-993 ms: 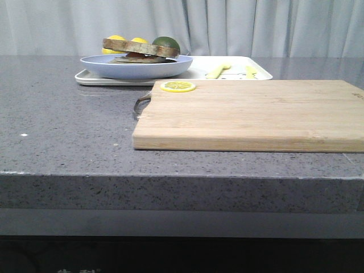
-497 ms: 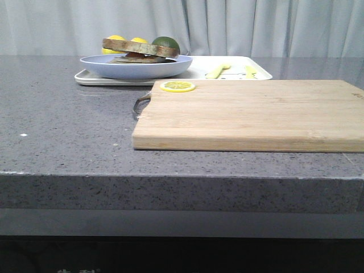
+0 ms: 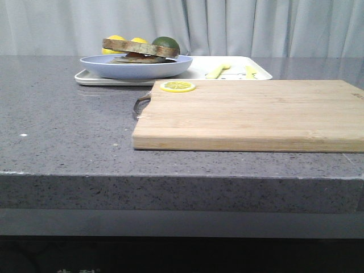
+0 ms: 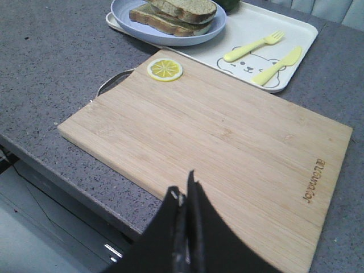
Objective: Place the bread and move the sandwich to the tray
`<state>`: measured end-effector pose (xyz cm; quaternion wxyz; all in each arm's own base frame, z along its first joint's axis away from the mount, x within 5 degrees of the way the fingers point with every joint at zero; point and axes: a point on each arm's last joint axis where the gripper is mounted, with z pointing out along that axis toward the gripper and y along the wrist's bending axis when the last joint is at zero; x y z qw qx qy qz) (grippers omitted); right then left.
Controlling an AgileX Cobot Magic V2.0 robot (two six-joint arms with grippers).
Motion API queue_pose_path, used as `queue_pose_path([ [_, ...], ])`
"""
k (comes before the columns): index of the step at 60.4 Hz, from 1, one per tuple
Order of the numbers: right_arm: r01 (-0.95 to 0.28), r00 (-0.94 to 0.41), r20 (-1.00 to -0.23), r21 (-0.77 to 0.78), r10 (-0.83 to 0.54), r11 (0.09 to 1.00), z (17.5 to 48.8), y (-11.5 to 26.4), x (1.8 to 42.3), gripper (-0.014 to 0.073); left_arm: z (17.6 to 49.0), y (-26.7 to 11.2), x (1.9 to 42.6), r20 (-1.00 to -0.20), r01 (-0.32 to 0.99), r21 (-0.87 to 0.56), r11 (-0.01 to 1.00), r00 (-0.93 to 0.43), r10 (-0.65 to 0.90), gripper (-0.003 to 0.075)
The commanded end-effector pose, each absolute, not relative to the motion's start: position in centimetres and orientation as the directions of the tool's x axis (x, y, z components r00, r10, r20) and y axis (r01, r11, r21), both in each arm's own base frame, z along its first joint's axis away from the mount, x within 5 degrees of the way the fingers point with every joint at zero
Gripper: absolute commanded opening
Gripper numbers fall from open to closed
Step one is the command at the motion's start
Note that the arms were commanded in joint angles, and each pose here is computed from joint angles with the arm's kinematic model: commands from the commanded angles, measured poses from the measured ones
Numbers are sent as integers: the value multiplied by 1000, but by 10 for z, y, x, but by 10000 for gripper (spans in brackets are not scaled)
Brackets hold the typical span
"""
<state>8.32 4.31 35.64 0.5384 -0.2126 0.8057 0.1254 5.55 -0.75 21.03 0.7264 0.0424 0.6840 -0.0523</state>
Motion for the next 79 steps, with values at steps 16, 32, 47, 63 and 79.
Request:
queue_pose_path([
  [16,-454,-243,-956,-35,-162,890,371,40,81,-68,218,-7,53,-986,140,-26,990,159,-48,-18],
  [32,-222,-133,-986,-66,-98,973,342,15,62,-68,218,-7,53,-986,140,-26,990,159,-48,-18],
  [47,-52,49,-997,-63,-60,997,277,4,54,-68,218,-7,53,-986,140,-26,990,159,-48,-18],
  [63,-25,138,-989,-56,-52,998,227,2,51,-68,218,-7,53,-986,140,-26,990,159,-48,-18],
  [79,-9,151,-987,-48,-46,999,212,1,54,-68,218,-7,53,-986,140,-26,990,159,-48,-18],
])
